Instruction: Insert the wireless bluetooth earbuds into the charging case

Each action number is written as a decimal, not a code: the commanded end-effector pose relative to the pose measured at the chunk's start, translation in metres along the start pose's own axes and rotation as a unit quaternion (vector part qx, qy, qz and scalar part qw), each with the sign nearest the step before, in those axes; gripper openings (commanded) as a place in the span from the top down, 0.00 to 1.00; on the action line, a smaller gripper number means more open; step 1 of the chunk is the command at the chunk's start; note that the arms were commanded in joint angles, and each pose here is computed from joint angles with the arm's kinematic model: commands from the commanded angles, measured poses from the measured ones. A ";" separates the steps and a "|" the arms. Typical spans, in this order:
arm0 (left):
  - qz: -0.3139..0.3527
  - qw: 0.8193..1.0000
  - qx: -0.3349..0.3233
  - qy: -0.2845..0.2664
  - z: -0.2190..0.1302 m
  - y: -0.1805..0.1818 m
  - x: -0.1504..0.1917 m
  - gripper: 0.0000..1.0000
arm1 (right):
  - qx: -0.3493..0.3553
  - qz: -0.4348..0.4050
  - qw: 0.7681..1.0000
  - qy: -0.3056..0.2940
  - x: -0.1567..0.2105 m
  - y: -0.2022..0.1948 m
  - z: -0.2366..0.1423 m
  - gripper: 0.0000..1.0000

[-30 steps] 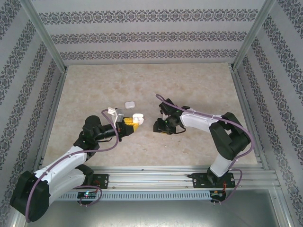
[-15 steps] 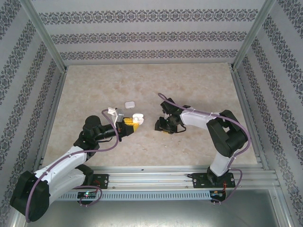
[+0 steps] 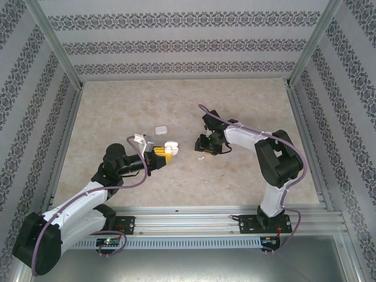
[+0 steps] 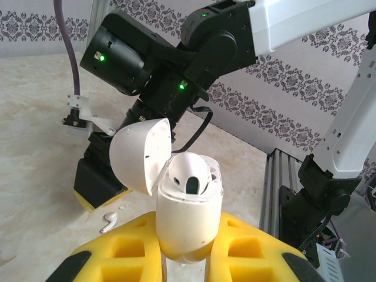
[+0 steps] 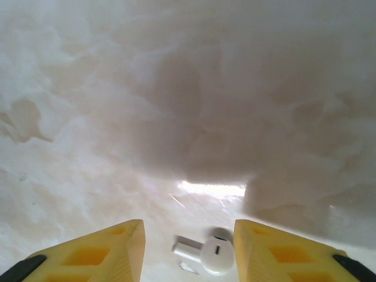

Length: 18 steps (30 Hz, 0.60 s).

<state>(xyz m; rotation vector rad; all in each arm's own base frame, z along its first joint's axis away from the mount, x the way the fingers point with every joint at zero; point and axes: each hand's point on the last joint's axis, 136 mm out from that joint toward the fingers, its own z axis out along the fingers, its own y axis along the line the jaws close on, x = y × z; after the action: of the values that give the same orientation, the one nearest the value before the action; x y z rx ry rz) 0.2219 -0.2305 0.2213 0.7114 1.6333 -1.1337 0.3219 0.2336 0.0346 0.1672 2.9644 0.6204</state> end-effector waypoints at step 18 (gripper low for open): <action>0.024 1.000 0.005 -0.002 -0.001 -0.005 -0.005 1.00 | 0.039 0.011 0.999 0.015 0.039 -0.002 0.003 0.48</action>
<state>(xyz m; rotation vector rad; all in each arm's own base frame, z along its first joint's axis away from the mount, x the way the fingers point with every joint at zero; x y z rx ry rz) 0.2219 -0.2300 0.2174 0.7215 1.6434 -1.1191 0.2836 0.2352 0.0338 0.1828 3.0147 0.5466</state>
